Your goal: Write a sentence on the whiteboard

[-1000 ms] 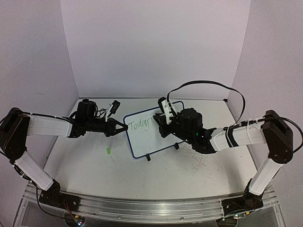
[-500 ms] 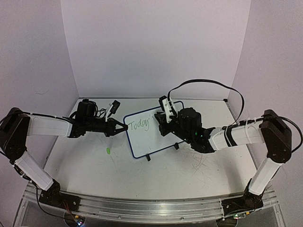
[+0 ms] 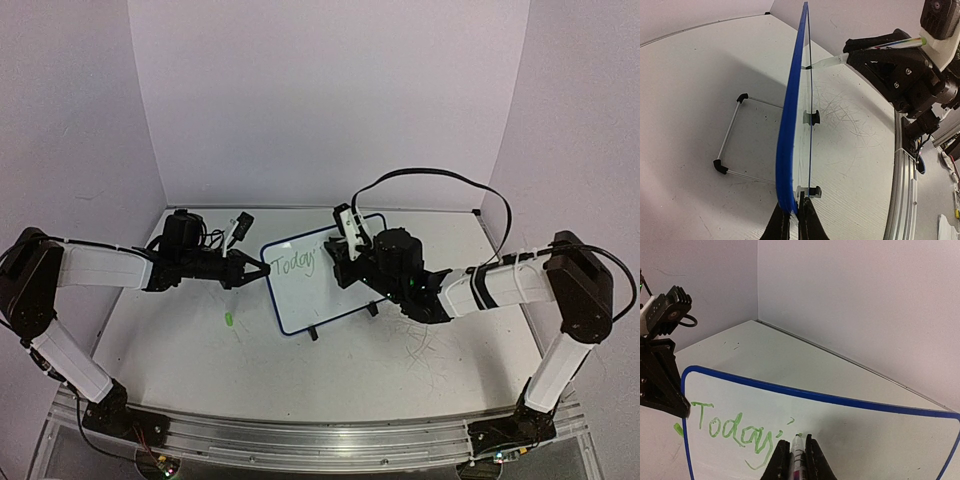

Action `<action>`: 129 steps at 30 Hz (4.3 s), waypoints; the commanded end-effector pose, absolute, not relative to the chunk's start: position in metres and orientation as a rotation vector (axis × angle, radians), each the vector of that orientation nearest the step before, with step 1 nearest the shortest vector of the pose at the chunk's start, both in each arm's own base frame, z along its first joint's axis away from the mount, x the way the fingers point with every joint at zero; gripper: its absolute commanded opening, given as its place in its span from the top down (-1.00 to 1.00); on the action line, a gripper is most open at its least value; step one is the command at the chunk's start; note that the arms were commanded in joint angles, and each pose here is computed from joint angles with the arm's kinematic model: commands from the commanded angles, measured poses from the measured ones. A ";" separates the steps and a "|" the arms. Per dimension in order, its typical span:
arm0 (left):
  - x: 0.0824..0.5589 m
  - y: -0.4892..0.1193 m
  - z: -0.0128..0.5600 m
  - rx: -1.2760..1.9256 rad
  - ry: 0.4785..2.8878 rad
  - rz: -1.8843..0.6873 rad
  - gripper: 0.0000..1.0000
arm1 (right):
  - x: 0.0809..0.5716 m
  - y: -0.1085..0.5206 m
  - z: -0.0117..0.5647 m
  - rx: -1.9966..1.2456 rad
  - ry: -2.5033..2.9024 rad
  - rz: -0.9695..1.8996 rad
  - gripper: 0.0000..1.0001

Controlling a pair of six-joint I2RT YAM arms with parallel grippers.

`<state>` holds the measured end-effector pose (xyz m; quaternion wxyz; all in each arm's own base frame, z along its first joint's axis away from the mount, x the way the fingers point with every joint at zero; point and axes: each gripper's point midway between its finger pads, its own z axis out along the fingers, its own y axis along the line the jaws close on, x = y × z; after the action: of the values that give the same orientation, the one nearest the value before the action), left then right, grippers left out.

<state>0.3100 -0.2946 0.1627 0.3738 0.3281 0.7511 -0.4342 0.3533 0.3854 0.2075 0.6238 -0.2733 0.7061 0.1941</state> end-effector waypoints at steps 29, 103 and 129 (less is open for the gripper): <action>0.318 -0.291 0.165 0.882 1.899 -1.001 1.00 | 0.349 0.388 0.195 -0.638 1.657 0.494 1.00; 0.320 -0.291 0.165 0.877 1.902 -0.991 1.00 | 0.357 0.363 0.243 -0.541 1.574 0.587 1.00; 0.320 -0.290 0.166 0.880 1.900 -0.985 1.00 | 0.373 0.361 0.234 -0.500 1.604 0.514 1.00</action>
<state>0.3101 -0.2942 0.1616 0.3765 0.3324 0.7514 -0.4280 0.3651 0.3583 0.2174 0.6177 -0.2316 0.7160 0.2285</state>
